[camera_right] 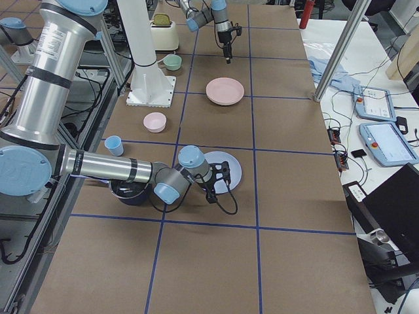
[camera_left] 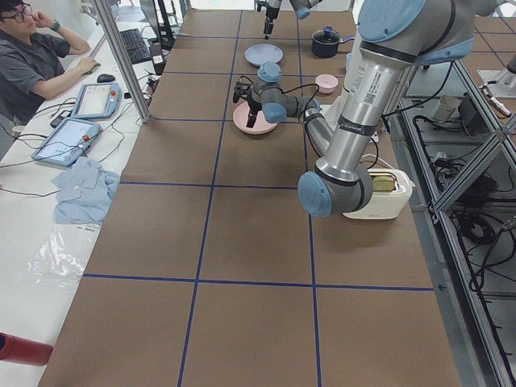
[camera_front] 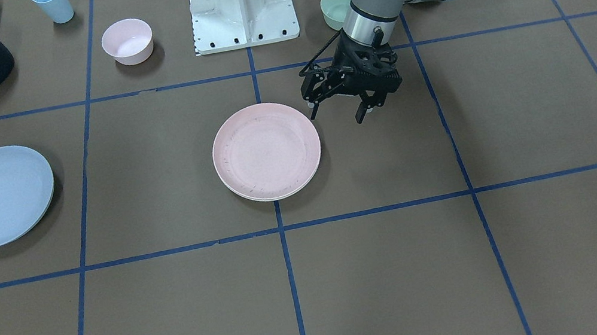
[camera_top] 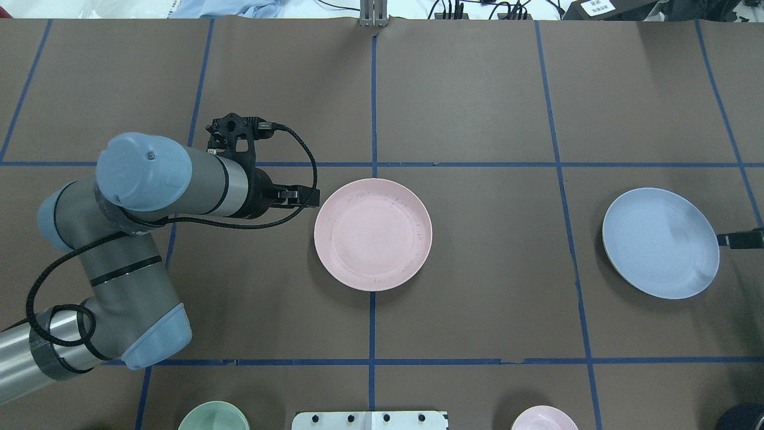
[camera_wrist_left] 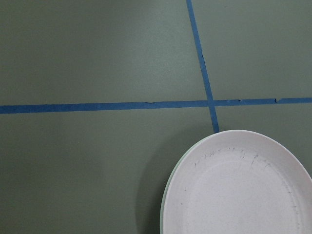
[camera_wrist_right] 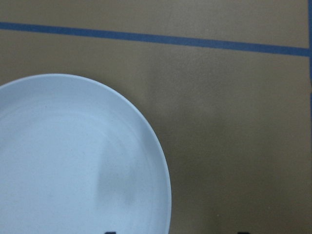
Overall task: Stack three plates with pink and blue
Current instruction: 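Lift the light blue plate with the right gripper while the left gripper withdraws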
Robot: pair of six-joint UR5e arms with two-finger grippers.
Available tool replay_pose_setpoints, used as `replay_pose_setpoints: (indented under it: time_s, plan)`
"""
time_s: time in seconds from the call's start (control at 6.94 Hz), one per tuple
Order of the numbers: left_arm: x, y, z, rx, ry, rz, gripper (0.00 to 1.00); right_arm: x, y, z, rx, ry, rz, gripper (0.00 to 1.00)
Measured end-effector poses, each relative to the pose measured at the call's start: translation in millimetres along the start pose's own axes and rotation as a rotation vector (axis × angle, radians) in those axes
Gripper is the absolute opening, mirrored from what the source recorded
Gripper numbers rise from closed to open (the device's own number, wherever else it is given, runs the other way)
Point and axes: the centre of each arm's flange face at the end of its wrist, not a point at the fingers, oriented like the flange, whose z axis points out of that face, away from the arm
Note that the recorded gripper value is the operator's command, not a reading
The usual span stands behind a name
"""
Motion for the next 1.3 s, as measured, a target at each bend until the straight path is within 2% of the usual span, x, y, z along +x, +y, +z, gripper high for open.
replay_pose_setpoints:
  time_s: [0.14, 0.29, 0.58, 0.86, 1.01, 1.3]
  plan:
    - [0, 0, 0, 0.000, 0.000, 0.000, 1.00, -5, 7, 14, -0.014, 0.011, -0.025, 0.17]
    - [-1, 0, 0, 0.000, -0.001, -0.001, 1.00, -2, 16, 25, -0.022, 0.012, -0.042, 0.00]
    - [-2, 1, 1, -0.001, -0.004, -0.002, 1.00, 5, 25, 35, -0.003, -0.016, -0.030, 0.00]
    - [-3, 1, 1, 0.000, -0.005, -0.003, 1.00, -25, -4, 39, 0.040, -0.080, 0.047, 0.00]
    - [-3, 1, 1, 0.000, -0.006, -0.003, 1.00, -39, -16, 37, 0.050, -0.112, 0.057, 0.00]
    - [-5, 0, 1, 0.001, -0.009, -0.004, 1.00, -74, -46, 11, 0.082, -0.195, 0.090, 0.00]
